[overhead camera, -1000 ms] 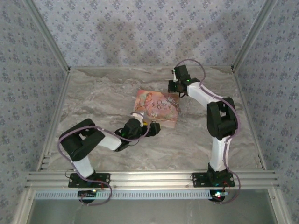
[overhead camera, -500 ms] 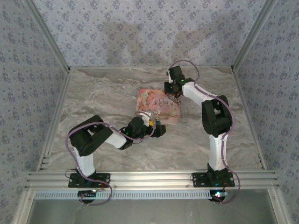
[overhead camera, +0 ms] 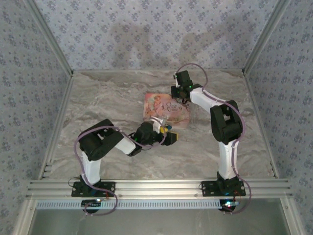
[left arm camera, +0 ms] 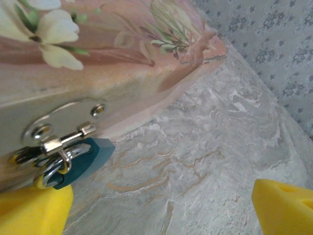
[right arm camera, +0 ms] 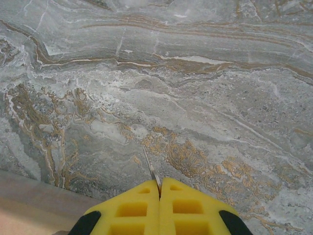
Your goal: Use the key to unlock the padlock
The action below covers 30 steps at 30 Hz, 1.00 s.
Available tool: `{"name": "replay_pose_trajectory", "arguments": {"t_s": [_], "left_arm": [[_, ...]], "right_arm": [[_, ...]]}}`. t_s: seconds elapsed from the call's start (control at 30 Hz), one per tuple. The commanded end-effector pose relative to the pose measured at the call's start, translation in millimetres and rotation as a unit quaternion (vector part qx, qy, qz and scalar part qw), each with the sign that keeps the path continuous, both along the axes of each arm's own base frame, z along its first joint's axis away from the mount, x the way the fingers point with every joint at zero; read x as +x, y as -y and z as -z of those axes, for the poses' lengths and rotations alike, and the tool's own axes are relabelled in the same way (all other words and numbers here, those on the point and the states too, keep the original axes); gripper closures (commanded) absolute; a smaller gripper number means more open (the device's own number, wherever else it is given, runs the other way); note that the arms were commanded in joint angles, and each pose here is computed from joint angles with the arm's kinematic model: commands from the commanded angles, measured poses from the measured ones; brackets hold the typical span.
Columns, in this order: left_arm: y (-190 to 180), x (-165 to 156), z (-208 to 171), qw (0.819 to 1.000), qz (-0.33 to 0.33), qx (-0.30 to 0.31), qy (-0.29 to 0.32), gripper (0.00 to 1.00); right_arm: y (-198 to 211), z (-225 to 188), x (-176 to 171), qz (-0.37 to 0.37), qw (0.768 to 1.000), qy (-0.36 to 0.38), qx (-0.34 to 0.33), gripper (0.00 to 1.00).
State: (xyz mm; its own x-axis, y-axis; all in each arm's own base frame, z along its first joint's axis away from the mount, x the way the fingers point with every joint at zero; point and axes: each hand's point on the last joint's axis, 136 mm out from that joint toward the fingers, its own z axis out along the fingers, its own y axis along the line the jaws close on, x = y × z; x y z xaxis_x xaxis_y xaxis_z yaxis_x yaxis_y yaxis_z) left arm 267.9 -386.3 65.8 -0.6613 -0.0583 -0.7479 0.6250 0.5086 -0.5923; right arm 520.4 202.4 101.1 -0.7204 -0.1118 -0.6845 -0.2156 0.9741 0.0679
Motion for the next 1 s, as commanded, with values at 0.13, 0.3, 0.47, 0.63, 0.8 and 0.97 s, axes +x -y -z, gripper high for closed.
{"name": "replay_pose_trajectory", "arguments": {"t_s": [0.13, 0.3, 0.47, 0.63, 0.8, 0.97], "left_arm": [[-11.7, 17.1, -32.7, 0.990, -0.084, -0.072, 0.083, 0.03], [-18.3, 26.7, -29.1, 0.986, -0.135, -0.054, 0.084, 0.02], [-30.1, 35.1, -22.6, 0.981, -0.178, -0.045, 0.063, 0.03], [-36.2, 27.5, -31.7, 0.984, -0.151, -0.082, 0.045, 0.06], [-42.2, 22.8, -41.0, 0.987, -0.120, -0.100, 0.028, 0.06], [-35.7, 22.0, -54.7, 0.989, -0.072, -0.125, 0.005, 0.13]], "right_arm": [[-12.1, 31.2, -41.4, -0.038, 0.997, -0.067, -0.023, 1.00], [-13.3, 31.1, -43.5, -0.039, 0.997, -0.065, -0.022, 1.00], [-13.8, 26.6, -43.1, -0.040, 0.997, -0.060, -0.023, 1.00], [-13.5, 26.4, -43.5, -0.042, 0.997, -0.060, -0.023, 1.00], [-13.8, 28.7, -44.8, -0.041, 0.997, -0.059, -0.021, 1.00], [-16.4, 28.1, -45.6, -0.043, 0.997, -0.058, -0.018, 1.00]]}}
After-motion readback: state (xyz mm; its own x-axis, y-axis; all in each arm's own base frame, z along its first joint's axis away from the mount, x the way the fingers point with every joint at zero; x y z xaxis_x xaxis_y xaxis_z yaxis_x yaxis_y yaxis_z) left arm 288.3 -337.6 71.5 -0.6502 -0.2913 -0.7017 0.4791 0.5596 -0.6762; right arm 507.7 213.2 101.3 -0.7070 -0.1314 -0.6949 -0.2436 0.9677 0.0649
